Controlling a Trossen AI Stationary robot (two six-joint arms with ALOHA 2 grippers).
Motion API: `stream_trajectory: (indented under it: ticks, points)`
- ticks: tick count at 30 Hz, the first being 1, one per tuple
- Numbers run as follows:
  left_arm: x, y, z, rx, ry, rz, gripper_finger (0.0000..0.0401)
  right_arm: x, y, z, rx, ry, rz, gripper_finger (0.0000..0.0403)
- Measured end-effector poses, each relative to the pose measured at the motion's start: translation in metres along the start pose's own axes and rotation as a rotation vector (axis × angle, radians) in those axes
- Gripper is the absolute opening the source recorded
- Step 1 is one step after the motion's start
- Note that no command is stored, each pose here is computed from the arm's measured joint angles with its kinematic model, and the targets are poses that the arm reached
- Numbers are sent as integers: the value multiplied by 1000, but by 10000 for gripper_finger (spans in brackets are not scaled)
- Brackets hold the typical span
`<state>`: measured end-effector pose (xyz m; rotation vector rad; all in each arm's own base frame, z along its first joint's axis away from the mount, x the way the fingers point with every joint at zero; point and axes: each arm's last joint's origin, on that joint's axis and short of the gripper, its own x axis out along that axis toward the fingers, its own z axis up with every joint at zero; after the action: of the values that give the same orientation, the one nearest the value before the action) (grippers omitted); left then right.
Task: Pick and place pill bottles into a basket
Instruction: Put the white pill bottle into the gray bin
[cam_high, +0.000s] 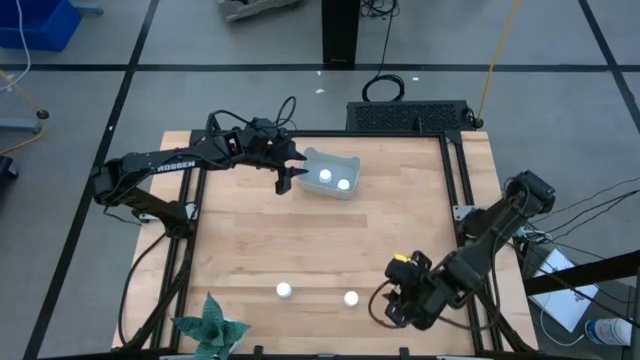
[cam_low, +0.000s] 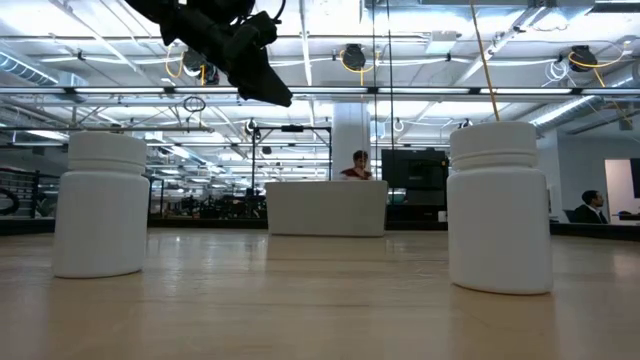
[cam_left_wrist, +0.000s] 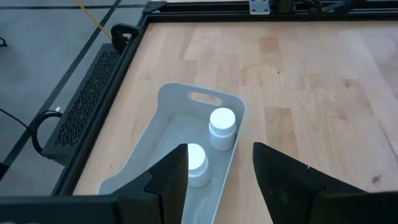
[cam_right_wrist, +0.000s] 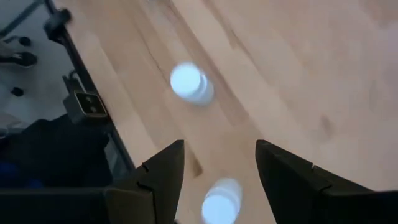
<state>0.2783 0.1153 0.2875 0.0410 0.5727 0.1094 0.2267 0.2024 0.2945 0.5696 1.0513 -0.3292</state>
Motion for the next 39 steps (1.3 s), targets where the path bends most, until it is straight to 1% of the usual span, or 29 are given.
stream_trajectory:
  ticks: [3,5,10,16,20,27,35,39]
  points:
    - [0,0,0,2,-1,0,184,5,5,-9,73,59,-9,189]
    - [0,0,0,3,0,-1,184,10,6,-15,105,93,-37,189]
    - [0,0,0,4,-1,-1,184,20,10,-25,159,152,-73,189]
    - [0,0,0,-1,-4,-16,184,37,15,-38,193,247,-117,189]
    - [0,-1,0,-1,-7,-26,184,40,17,-44,198,262,-135,189]
    - [0,-1,0,0,-8,-26,184,40,16,-44,209,261,-137,190]
    - [0,-1,0,0,-8,-26,184,42,16,-44,205,254,-137,208]
    - [0,-1,1,1,-12,-25,184,48,13,-48,219,281,-139,210]
